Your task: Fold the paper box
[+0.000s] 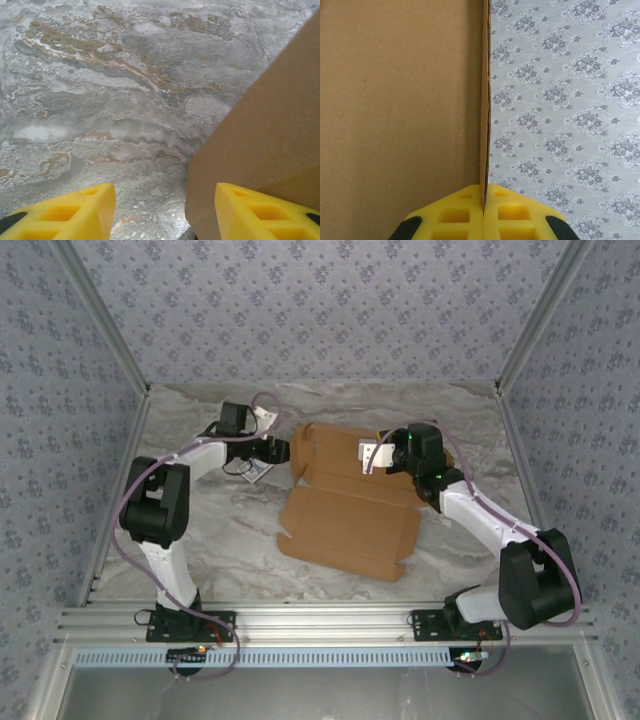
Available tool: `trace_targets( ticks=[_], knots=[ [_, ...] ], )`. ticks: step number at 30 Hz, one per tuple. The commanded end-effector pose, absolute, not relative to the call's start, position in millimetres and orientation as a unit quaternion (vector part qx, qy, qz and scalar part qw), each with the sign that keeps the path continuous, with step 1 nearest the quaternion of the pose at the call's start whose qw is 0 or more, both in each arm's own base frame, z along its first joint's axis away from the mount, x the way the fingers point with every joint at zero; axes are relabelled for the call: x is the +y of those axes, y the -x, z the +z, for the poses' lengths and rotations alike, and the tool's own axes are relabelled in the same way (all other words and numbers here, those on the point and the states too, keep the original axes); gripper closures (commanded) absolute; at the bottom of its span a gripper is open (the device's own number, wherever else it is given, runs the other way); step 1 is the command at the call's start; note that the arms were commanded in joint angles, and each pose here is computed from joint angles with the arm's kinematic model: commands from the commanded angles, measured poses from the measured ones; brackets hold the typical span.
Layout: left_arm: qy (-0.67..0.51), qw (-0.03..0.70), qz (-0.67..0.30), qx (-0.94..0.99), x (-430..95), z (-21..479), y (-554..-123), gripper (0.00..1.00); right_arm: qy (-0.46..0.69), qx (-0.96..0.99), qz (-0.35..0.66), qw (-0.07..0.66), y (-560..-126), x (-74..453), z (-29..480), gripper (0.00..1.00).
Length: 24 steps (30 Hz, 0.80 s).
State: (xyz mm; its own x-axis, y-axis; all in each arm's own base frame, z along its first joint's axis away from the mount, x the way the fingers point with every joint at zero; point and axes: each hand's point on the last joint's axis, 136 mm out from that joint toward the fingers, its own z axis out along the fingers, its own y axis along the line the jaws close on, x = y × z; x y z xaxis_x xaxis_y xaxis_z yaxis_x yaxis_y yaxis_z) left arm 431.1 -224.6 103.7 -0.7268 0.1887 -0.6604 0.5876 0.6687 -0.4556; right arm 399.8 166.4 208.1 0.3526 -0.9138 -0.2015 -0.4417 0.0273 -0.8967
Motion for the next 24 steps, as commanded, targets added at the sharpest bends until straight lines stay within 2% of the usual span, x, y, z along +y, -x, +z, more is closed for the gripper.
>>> trace_targets(
  ticks=[1,12,24],
  knots=[
    [-0.271,0.328,-0.350,0.835,-235,125,-424,0.45,0.659,0.498,-0.263,0.498,-397,164,218,1.00],
    [-0.300,0.331,-0.335,0.830,-240,111,-412,0.45,0.665,0.470,-0.288,0.504,-393,165,210,1.00],
    [-0.340,0.384,-0.340,0.788,-244,118,-405,0.44,0.661,0.447,-0.313,0.515,-388,166,207,1.00]
  ],
)
